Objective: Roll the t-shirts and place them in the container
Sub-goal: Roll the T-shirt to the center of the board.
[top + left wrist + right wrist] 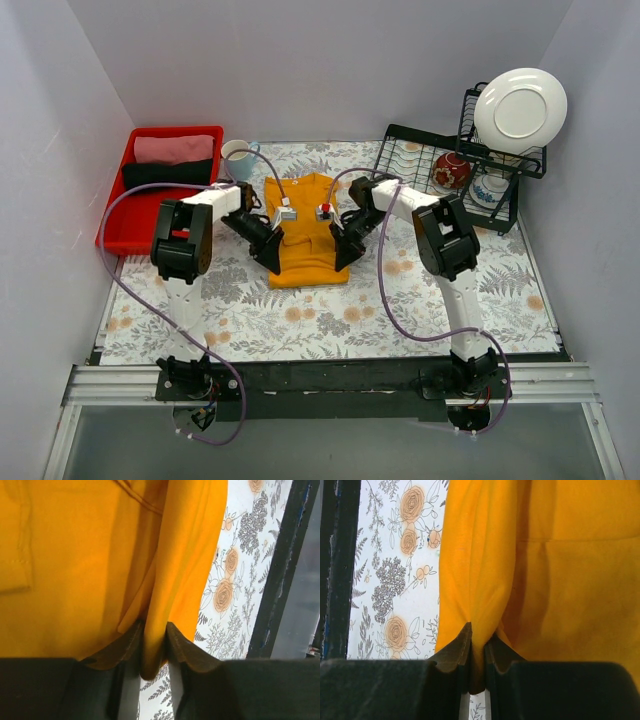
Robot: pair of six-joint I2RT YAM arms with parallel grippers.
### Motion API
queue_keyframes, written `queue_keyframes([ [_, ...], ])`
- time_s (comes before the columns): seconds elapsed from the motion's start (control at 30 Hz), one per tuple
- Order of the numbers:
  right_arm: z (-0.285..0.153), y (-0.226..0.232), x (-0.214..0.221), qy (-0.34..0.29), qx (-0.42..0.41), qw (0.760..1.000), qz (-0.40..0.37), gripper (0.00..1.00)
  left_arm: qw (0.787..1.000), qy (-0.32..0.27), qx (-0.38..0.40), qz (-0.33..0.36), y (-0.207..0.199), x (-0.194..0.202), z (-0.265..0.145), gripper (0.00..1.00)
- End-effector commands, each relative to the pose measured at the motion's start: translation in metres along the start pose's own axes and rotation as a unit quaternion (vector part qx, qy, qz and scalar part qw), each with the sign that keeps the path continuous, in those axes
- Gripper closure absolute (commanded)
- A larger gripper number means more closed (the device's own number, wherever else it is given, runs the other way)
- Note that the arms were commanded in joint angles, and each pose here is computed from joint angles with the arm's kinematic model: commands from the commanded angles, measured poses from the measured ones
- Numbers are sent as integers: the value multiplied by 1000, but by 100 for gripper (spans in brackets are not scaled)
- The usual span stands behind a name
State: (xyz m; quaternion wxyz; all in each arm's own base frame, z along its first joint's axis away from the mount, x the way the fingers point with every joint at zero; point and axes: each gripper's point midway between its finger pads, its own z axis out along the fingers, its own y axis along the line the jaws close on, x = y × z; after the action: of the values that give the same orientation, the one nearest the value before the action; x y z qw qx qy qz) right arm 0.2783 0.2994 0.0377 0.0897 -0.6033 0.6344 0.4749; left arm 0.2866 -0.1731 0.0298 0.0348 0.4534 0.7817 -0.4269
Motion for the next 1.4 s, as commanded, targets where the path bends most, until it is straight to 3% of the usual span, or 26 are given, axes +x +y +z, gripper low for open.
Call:
queue_keyframes([
  [0.0,-3,-6,20,24,-15,999,45,82,991,-26,-125,51,20,-18,-38,71],
  [0.1,0,-12,21,27,-20,998,58,83,980,-42,-177,76,25,-25,-49,67],
  [0.2,1,-20,18,26,-16,998,63,83,965,-69,-214,133,4,-40,-58,61],
  [0.23,1,-22,17,25,-15,998,62,83,952,-88,-236,174,-12,-53,-70,55],
  [0.33,3,-31,18,29,-11,997,76,82,928,-99,-243,263,-39,-58,-52,45],
  [0.37,3,-33,17,29,-9,997,78,82,907,-113,-263,310,-54,-68,-57,42],
  [0.43,6,-36,21,31,-9,995,98,82,896,-85,-256,353,-66,-48,-26,40],
  [0.47,7,-36,21,31,-10,994,101,82,871,-95,-274,396,-74,-57,-29,39],
  [0.5,8,-36,23,31,-12,994,105,82,870,-79,-264,408,-76,-41,-9,38],
  [0.57,8,-35,24,31,-13,994,105,82,848,-79,-291,436,-71,-43,-8,36],
  [1.0,9,-23,34,43,-36,993,104,81,845,-13,-327,424,-24,-12,17,37],
  [1.1,9,-23,33,42,-36,993,108,80,855,26,-310,415,-16,10,27,45],
  [1.27,-18,-25,11,17,8,996,83,57,885,63,-257,383,-20,34,41,67],
  [1.3,-26,-27,7,12,28,997,77,23,888,60,-252,379,-21,31,41,69],
  [1.37,-58,-28,-19,-19,88,995,42,1,905,41,-234,352,-27,28,41,74],
])
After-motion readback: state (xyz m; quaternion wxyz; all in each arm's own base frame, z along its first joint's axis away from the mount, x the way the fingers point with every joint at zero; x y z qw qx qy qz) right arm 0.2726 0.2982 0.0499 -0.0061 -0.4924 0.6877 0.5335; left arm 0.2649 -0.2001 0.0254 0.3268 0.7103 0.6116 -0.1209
